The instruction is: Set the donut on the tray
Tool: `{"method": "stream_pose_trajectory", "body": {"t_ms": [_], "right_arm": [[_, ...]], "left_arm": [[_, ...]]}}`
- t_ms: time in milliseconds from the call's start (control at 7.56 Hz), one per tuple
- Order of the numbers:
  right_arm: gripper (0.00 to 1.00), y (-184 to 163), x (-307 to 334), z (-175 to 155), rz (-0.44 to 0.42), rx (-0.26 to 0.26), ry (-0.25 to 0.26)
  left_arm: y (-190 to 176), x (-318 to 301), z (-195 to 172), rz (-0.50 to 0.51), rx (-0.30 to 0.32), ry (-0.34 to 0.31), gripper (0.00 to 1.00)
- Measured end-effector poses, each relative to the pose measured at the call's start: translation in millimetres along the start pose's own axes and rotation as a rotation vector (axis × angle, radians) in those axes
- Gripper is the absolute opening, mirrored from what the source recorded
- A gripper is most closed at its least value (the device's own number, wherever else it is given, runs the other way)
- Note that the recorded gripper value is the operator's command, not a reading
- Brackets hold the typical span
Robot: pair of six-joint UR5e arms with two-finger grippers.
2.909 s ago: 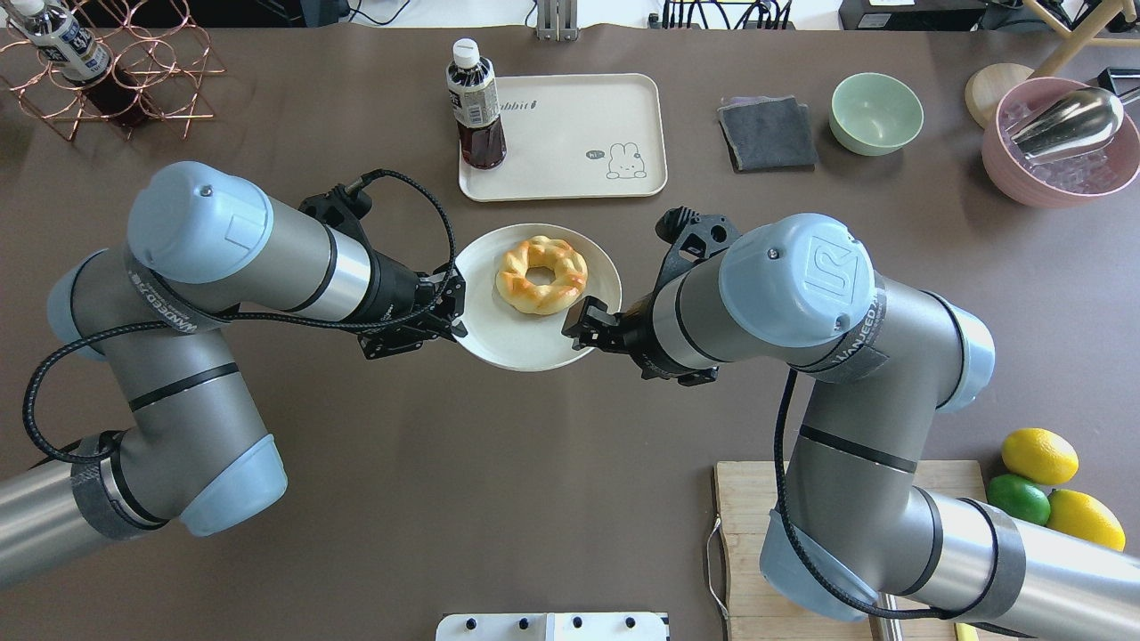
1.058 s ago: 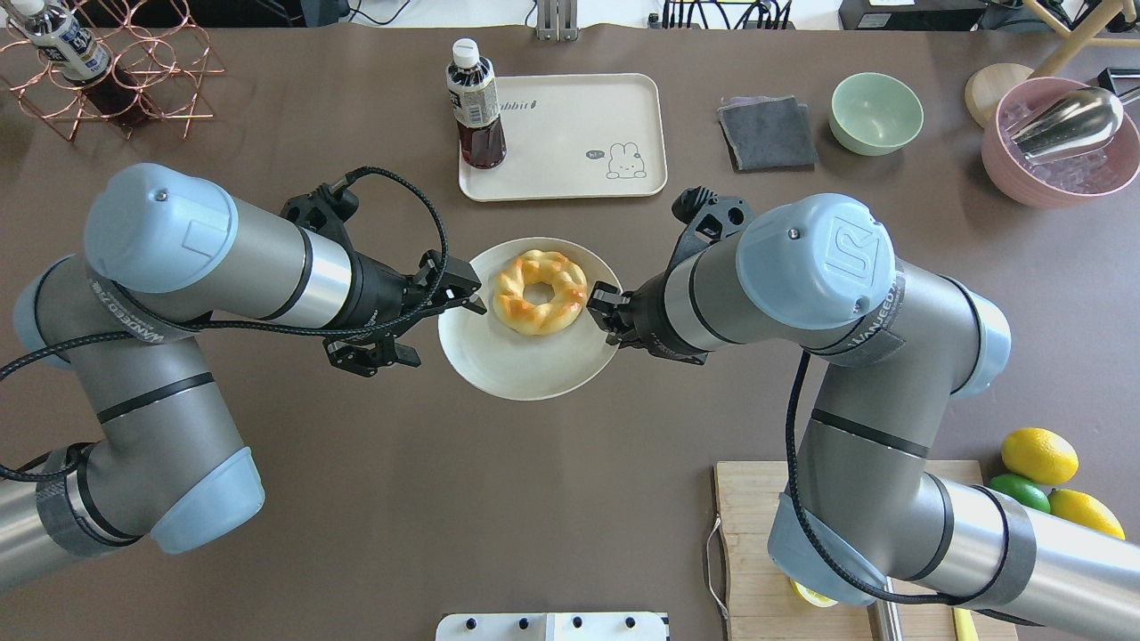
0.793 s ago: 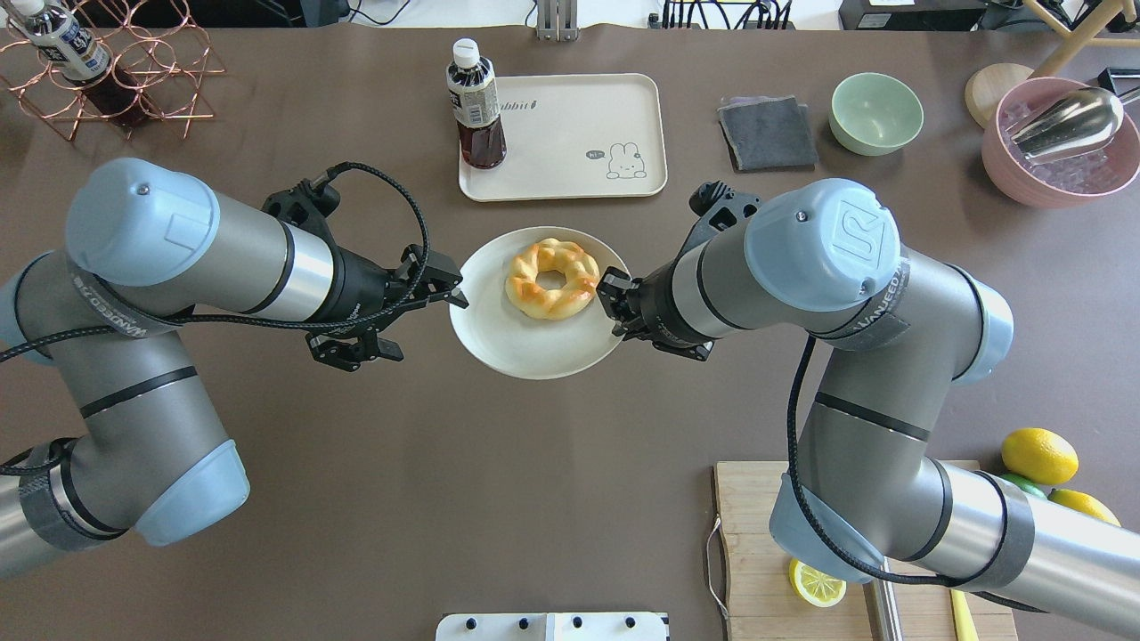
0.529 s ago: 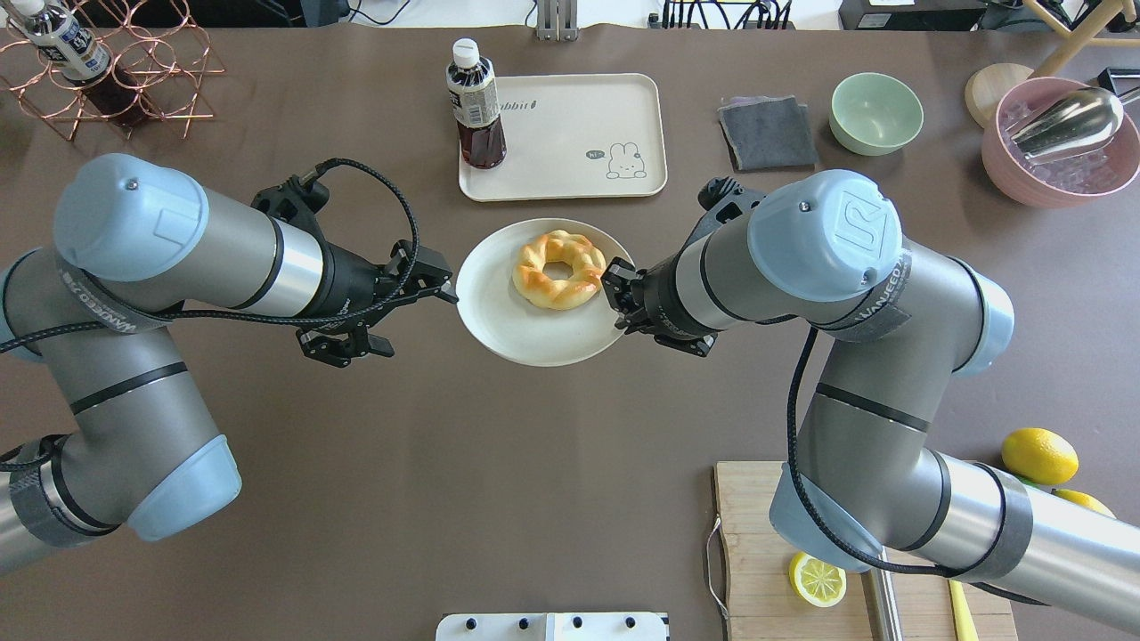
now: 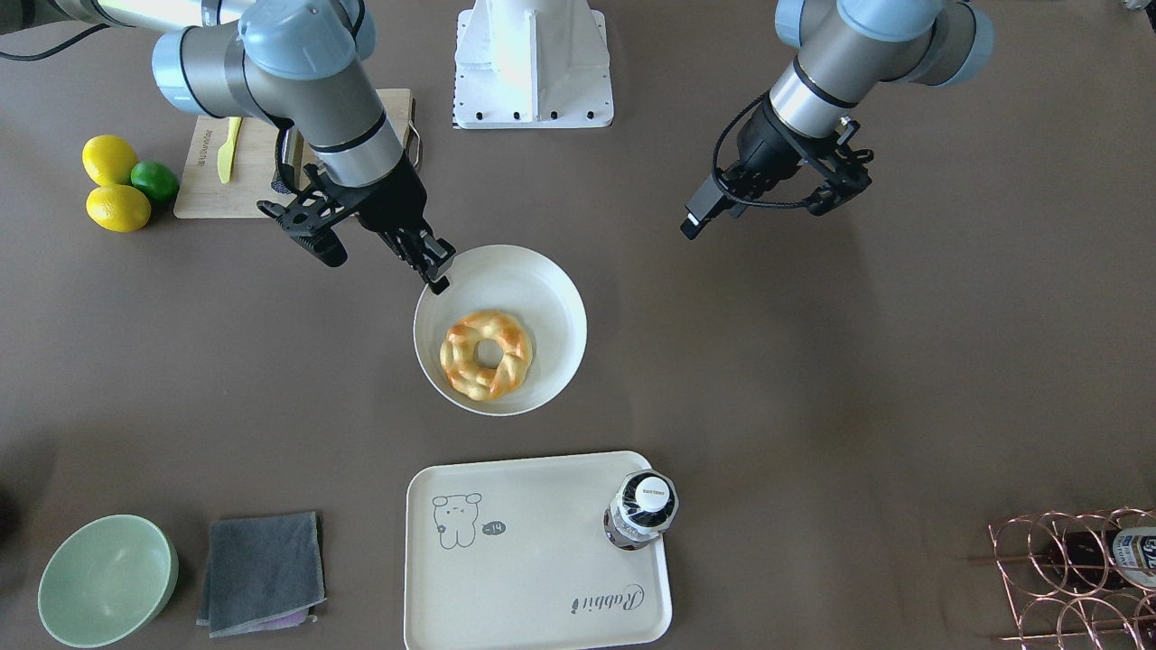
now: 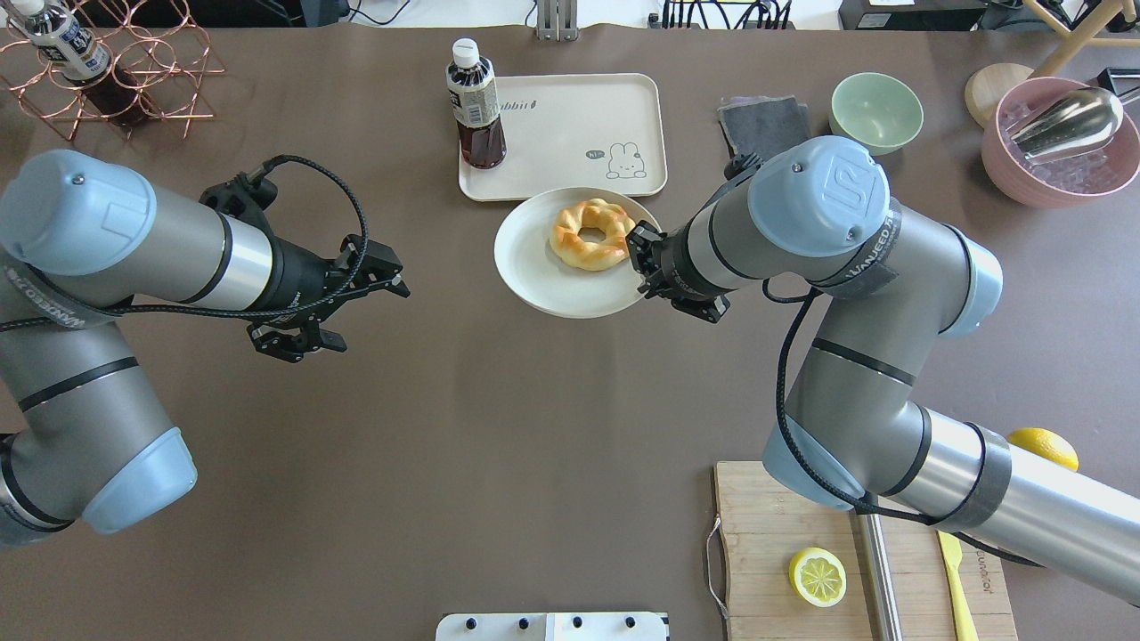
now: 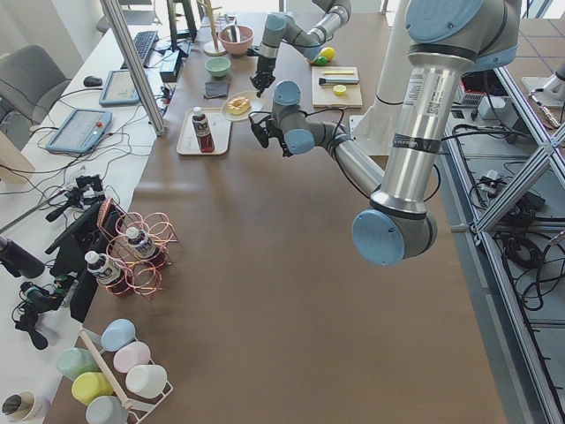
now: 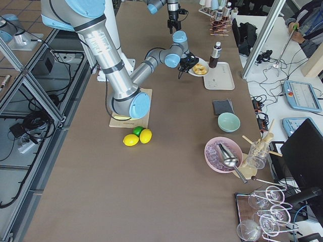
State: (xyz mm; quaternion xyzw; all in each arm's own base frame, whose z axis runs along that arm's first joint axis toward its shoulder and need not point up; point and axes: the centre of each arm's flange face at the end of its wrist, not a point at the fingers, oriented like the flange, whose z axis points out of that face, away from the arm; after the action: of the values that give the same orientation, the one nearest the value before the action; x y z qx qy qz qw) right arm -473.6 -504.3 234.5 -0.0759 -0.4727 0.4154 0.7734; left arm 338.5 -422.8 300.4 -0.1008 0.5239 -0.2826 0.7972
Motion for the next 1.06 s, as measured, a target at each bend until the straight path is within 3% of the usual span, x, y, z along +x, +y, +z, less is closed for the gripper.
{"method": "stream_pose_trajectory", "body": {"t_ms": [397, 661, 1058], "right_arm": [[0.0, -44.0, -72.2, 54.3, 0.131, 0.135, 0.011], [0.0, -62.5, -100.0, 79.4, 0.213, 0.173, -0.01], [0.04, -65.3, -120.0, 105.8, 0.239, 0.182, -0.016]], "left_arm": [[-64.0, -95.4, -47.2, 0.26, 0.043, -0.094, 0.98], [-107.5, -150.1, -77.6, 0.399, 0.046, -0.143, 0.98], [-145.9, -205.6, -108.5, 0.559, 0.067, -0.195, 0.98]]}}
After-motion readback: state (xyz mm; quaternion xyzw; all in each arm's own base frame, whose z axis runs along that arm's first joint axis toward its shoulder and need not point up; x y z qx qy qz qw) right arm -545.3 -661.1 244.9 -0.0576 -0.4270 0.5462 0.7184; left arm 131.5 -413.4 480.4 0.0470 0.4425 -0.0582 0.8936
